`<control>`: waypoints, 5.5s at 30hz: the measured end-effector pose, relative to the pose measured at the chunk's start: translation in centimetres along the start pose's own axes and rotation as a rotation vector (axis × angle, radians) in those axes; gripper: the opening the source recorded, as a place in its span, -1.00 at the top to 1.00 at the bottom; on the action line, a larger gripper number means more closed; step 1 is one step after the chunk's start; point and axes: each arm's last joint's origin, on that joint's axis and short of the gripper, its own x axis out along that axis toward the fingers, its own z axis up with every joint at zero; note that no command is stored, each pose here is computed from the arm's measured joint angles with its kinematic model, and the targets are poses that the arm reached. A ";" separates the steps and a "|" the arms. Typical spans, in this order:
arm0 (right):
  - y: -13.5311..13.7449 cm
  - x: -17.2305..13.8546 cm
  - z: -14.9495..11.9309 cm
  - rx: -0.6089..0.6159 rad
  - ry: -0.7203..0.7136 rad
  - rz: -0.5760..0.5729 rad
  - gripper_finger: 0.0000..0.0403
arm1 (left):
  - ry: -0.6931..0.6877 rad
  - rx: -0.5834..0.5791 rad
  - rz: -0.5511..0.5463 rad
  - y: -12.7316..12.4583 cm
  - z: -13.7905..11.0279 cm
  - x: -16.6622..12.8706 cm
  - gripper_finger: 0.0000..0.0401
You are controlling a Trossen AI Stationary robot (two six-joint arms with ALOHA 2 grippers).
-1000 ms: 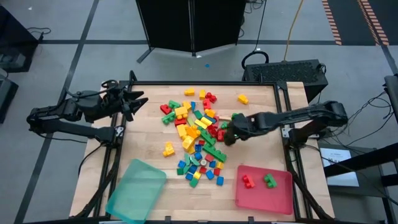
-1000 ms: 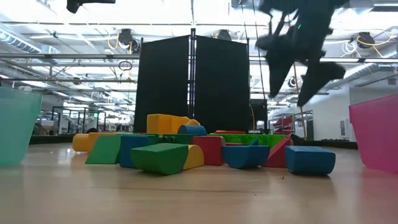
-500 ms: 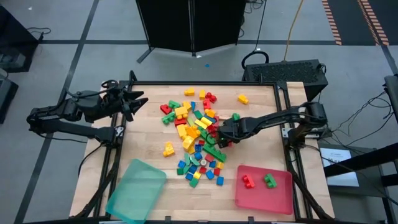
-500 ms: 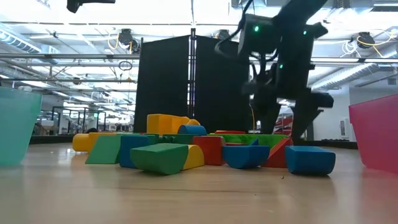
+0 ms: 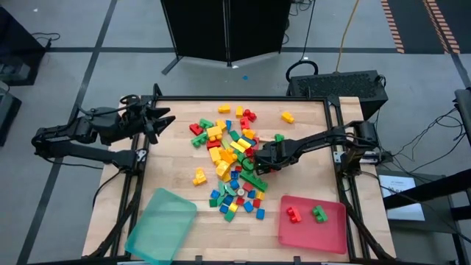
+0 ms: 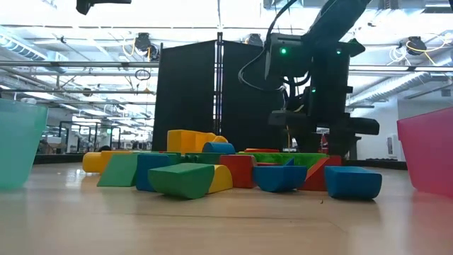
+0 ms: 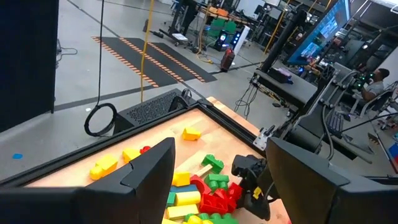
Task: Sort blocks by size
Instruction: Put the 2-stud red game piece into the pink bin, then put the 2-stud green game piece into the pink bin, then put the wooden block into the pink bin
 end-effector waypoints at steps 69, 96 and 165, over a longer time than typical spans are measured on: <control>-7.5 -11.4 2.9 -0.119 -0.255 0.067 -0.81 | -0.025 0.020 0.044 0.1 0.1 0.0 -0.27; -5.1 0.0 8.0 -0.207 -0.038 -0.110 -0.67 | -0.023 0.026 0.045 0.1 0.1 0.1 -0.27; -6.3 -14.7 -19.8 -0.498 0.344 0.365 0.36 | -0.038 0.019 0.070 0.2 0.1 0.1 -0.27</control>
